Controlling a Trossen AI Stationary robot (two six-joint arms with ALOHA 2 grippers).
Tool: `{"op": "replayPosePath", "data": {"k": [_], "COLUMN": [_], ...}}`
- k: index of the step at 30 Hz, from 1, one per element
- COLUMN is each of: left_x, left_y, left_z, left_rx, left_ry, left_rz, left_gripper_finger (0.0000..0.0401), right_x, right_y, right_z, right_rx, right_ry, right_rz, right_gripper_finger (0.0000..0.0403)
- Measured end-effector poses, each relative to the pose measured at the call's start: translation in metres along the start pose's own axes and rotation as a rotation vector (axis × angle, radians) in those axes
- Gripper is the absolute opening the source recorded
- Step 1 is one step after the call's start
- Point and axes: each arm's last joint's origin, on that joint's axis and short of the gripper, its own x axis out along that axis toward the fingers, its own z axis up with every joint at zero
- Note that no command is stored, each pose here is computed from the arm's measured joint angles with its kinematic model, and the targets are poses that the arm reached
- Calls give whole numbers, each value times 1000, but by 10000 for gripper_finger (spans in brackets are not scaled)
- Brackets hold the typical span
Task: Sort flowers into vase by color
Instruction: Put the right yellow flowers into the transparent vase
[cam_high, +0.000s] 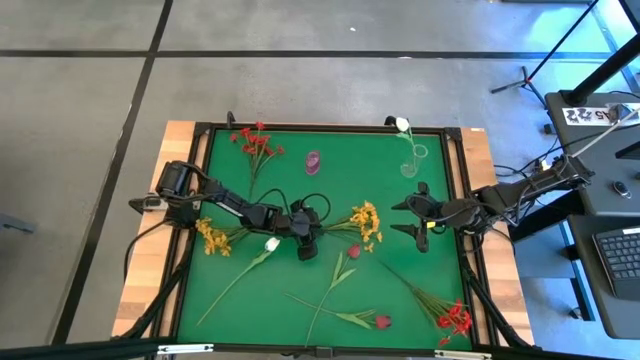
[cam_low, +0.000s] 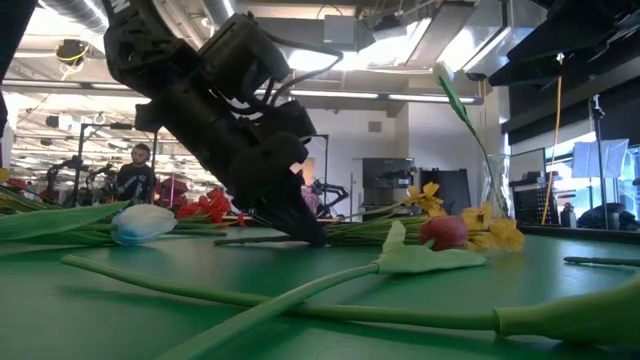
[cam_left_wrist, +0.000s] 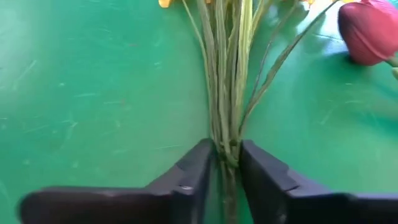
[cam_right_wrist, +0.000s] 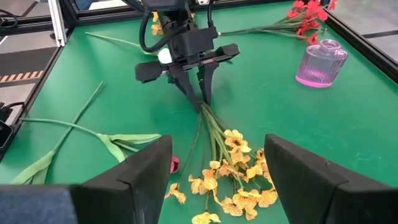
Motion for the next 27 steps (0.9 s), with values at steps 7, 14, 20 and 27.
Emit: {"op": "replayPosePath", "data": {"k": [7, 14, 20, 27], "left_x": [-1, -12, -31, -59], "left_y": [0, -2, -1, 2], "left_z": [4, 25, 45, 67], "left_rx": [-33, -65, -73, -113], "left_ry": [-46, -154, -244, -345], "left_rz": [19, 27, 46, 62], "left_gripper_finger": [13, 10, 8, 7], "right_x": [0, 0, 0, -4], "right_y": [0, 0, 0, 9], "right_z": [0, 2, 4, 24], "right_rx": [6, 4, 13, 87], "right_ry": [-4, -22, -49, -218], "right_rz": [-9, -25, -15, 168], "right_gripper_finger": [255, 255, 255, 255]}}
